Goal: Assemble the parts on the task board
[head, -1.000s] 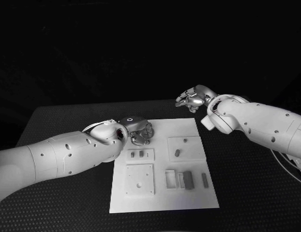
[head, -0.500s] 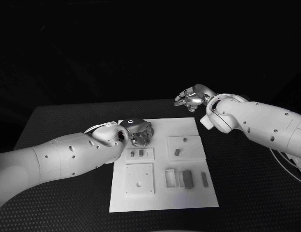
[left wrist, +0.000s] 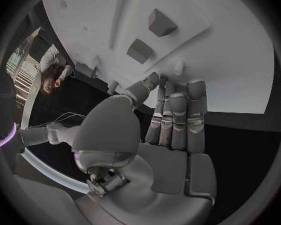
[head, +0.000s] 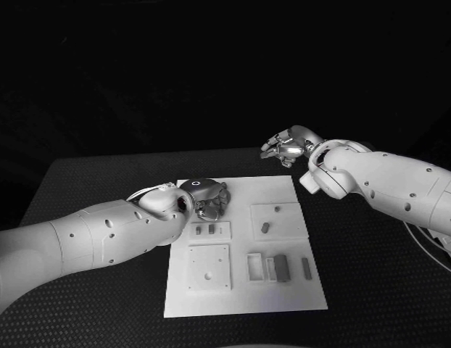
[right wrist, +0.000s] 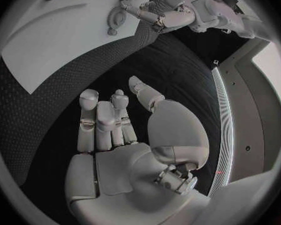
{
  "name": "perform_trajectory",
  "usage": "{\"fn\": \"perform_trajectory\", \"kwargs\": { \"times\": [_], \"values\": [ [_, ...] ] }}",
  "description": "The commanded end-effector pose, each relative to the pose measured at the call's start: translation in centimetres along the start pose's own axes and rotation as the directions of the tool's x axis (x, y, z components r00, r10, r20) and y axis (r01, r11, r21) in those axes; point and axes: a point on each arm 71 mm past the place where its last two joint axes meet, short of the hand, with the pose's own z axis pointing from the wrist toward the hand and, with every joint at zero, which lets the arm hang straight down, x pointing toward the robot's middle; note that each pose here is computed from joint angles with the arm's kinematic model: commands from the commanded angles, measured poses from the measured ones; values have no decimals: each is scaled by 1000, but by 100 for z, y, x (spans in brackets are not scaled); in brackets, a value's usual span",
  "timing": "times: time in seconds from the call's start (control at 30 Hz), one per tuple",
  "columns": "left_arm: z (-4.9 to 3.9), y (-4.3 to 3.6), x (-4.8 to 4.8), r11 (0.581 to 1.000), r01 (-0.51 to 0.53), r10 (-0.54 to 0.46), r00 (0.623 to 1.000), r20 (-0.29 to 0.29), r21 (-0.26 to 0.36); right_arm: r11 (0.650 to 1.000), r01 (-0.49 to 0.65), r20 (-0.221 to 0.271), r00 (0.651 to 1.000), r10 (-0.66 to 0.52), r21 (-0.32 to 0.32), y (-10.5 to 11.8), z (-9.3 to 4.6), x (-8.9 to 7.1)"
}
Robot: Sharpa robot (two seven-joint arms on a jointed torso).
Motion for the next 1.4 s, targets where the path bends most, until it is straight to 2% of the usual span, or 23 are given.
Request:
{"fn": "perform_trajectory", "kwargs": {
  "times": [0.03, 0.43, 0.77, 0.97, 1.23, 1.4],
  "values": [
    [7, -26, 42, 1000, -4, 4, 1000, -27, 9, 1000, 0, -14, 1000, 0, -13, 14, -1, 15],
    [21, -47, 66, 1000, -3, 4, 999, -39, 12, 1000, 0, -15, 1000, 0, -14, 18, -4, 19],
    [22, -18, 85, 1000, -11, 11, 999, -47, 0, 1000, 0, -15, 1000, 0, -14, 18, -8, 16],
    [20, -21, 77, 1000, -16, 16, 999, -36, -2, 1000, 0, -16, 1000, 0, -14, 19, -6, 18],
    [19, -27, 90, 1000, -19, 19, 998, -54, 2, 1000, -1, -16, 1000, 0, -16, 23, -6, 21],
    [13, -17, 77, 1000, -18, 18, 999, -37, 4, 1000, -1, -15, 1000, 1, -16, 24, -6, 21]
  ]
}}
